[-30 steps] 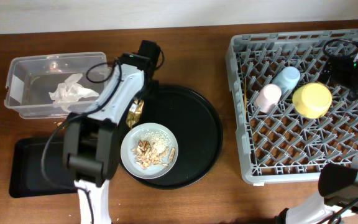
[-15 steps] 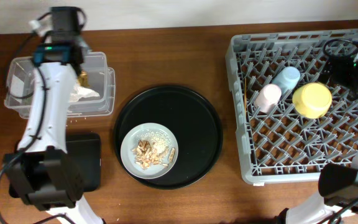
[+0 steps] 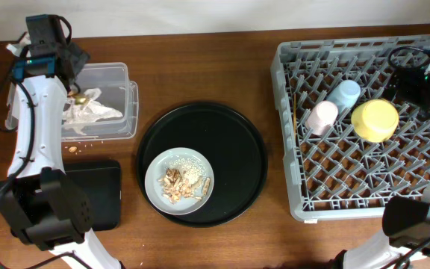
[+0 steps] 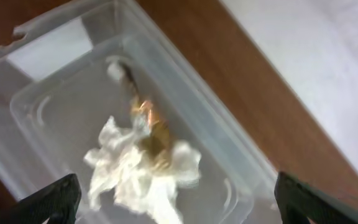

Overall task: Sort waste into correct bins and load items into the dishwasher rack
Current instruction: 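Carry the gold wrapper to the clear bin and release, then reach the left gripper to the white plate rim and grasp it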

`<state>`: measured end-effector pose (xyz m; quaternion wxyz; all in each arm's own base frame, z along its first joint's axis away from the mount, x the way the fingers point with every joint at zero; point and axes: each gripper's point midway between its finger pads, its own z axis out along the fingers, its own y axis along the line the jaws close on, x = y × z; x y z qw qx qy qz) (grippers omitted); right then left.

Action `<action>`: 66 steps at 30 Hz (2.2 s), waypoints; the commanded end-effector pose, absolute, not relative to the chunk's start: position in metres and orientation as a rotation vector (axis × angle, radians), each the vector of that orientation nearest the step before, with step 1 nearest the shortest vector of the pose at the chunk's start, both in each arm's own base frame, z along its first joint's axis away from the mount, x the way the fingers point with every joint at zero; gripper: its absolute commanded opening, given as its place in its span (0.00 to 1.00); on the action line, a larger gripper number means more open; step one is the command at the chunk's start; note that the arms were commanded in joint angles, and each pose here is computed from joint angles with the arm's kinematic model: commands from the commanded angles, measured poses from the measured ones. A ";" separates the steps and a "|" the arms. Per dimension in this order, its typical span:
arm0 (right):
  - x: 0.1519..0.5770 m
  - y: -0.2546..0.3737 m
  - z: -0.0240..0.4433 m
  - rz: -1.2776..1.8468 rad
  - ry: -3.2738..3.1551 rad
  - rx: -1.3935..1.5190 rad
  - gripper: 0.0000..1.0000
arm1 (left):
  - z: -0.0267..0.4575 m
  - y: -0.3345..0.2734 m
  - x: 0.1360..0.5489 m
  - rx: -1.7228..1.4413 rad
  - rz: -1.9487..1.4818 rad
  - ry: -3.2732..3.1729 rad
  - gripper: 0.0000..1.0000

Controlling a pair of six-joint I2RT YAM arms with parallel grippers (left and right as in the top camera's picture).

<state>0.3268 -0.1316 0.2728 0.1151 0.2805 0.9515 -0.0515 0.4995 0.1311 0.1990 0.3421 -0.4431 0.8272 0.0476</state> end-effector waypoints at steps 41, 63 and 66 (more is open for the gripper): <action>0.326 -0.136 0.273 -0.181 2.789 0.819 0.99 | 0.081 -0.228 0.243 0.225 -0.163 3.047 0.84; 0.326 -0.136 0.273 -0.181 2.789 0.819 0.99 | 0.006 -0.214 0.249 0.323 0.258 3.066 0.48; 0.326 -0.136 0.273 -0.181 2.789 0.819 0.99 | -0.001 -0.215 0.247 0.355 0.307 3.052 0.46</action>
